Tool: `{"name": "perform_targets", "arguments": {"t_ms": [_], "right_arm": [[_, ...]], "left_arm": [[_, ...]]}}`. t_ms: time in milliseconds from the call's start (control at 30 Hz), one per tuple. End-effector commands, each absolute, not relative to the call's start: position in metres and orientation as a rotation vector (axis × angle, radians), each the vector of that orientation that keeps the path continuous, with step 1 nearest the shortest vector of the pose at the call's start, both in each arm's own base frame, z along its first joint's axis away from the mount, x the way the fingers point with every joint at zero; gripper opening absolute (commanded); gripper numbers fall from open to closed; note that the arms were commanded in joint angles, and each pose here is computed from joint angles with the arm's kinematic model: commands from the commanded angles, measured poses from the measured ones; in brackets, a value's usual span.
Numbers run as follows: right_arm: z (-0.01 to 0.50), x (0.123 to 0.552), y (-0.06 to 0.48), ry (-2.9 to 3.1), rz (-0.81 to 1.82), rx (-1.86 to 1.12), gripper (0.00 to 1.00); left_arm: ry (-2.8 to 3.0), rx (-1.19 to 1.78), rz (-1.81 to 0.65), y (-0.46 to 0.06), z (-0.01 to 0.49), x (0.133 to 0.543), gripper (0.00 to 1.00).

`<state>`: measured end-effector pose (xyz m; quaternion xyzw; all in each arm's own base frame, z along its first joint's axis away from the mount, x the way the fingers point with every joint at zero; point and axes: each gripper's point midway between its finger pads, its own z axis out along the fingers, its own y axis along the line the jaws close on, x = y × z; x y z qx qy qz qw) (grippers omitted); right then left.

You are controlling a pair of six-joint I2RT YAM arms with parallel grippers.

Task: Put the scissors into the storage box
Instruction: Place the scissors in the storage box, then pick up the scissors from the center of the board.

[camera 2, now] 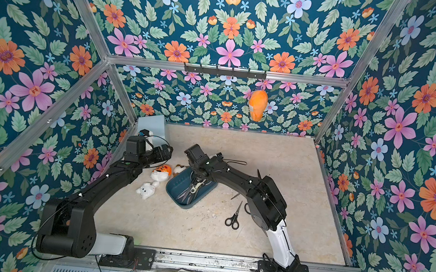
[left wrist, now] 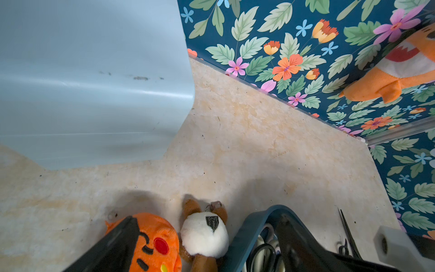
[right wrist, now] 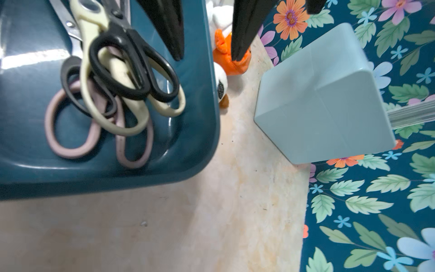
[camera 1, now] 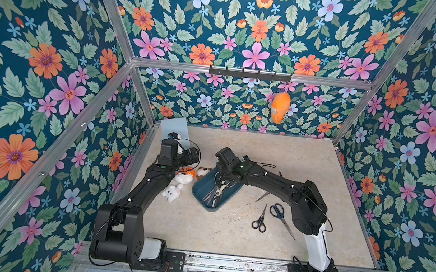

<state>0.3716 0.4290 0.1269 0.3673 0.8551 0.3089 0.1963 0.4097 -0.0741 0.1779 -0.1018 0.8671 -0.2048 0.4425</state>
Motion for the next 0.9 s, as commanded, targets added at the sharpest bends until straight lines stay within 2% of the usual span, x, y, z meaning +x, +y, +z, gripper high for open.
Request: {"name": "perform_targets", "arguments": {"t_ms": [0, 233, 433, 567, 733, 867], "right_arm": [[0.141, 0.374, 0.420, 2.395, 0.781, 0.883, 0.37], [0.186, 0.381, 0.391, 2.375, 0.662, 0.537, 0.38], [0.184, 0.373, 0.312, 2.436, 0.404, 0.416, 0.37], [0.165, 0.362, 0.241, 2.518, 0.273, 0.502, 0.37], [0.140, 0.346, 0.160, 2.607, 0.237, 0.710, 0.36], [0.120, 0.329, 0.114, 2.638, 0.166, 0.778, 0.36]], "left_arm": [[2.148, -0.240, -0.513, -0.075, 0.179, 0.410, 0.97], [2.164, -0.216, -0.546, -0.081, 0.174, 0.409, 0.97], [2.176, -0.178, -0.591, -0.091, 0.170, 0.407, 0.96], [2.184, -0.136, -0.626, -0.103, 0.170, 0.405, 0.96], [2.208, -0.116, -0.683, -0.118, 0.168, 0.405, 0.96], [2.230, -0.112, -0.730, -0.128, 0.168, 0.401, 0.96]]}}
